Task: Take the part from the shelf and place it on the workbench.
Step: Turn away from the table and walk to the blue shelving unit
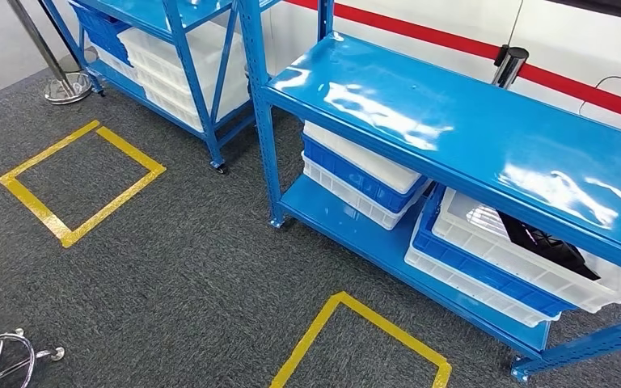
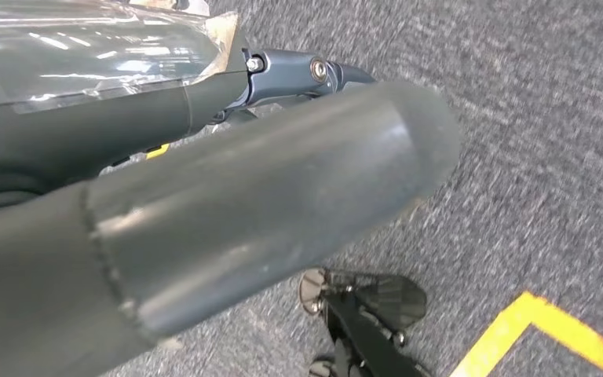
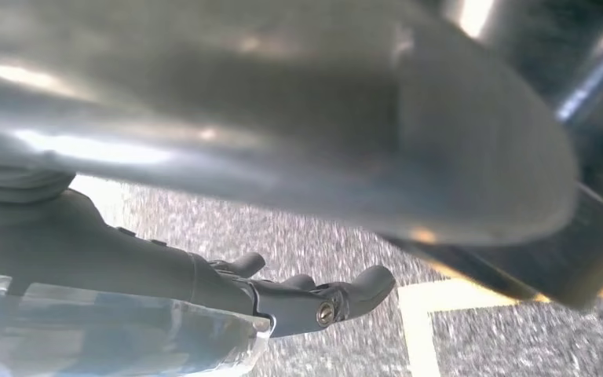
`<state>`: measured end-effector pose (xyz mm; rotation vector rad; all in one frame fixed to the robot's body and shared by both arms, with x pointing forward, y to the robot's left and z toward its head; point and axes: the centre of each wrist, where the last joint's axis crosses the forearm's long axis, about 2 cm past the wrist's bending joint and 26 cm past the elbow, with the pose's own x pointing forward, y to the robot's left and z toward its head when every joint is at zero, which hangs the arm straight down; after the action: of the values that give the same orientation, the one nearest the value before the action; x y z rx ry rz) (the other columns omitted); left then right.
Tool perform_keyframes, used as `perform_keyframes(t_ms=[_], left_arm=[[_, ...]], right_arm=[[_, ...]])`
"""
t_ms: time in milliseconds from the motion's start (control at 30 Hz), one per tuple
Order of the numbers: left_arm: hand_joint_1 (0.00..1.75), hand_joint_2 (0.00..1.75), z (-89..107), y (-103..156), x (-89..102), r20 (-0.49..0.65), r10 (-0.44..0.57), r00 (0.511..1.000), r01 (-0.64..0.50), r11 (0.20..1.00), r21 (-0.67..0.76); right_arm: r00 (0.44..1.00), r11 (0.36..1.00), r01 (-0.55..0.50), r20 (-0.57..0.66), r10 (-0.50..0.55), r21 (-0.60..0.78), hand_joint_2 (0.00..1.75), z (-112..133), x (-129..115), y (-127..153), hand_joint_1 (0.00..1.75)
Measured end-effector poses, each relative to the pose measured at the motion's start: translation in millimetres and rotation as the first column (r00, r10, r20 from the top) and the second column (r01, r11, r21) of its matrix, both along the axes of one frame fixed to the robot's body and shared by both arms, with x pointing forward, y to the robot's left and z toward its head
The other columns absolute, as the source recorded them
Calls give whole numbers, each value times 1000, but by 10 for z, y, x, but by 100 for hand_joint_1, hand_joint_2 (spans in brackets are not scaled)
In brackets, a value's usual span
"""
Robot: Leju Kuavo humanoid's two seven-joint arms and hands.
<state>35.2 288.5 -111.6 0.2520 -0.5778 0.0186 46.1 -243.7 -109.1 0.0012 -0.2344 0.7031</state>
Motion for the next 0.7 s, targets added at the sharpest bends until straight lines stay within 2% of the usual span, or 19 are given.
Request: perform_keyframes(t_ms=[700], left_arm=[[0, 0, 0, 22, 0, 0, -6, 1000, 6, 1000, 3]], right_arm=[[1000, 1000, 1, 7, -1, 4, 0, 2, 4, 11, 0]])
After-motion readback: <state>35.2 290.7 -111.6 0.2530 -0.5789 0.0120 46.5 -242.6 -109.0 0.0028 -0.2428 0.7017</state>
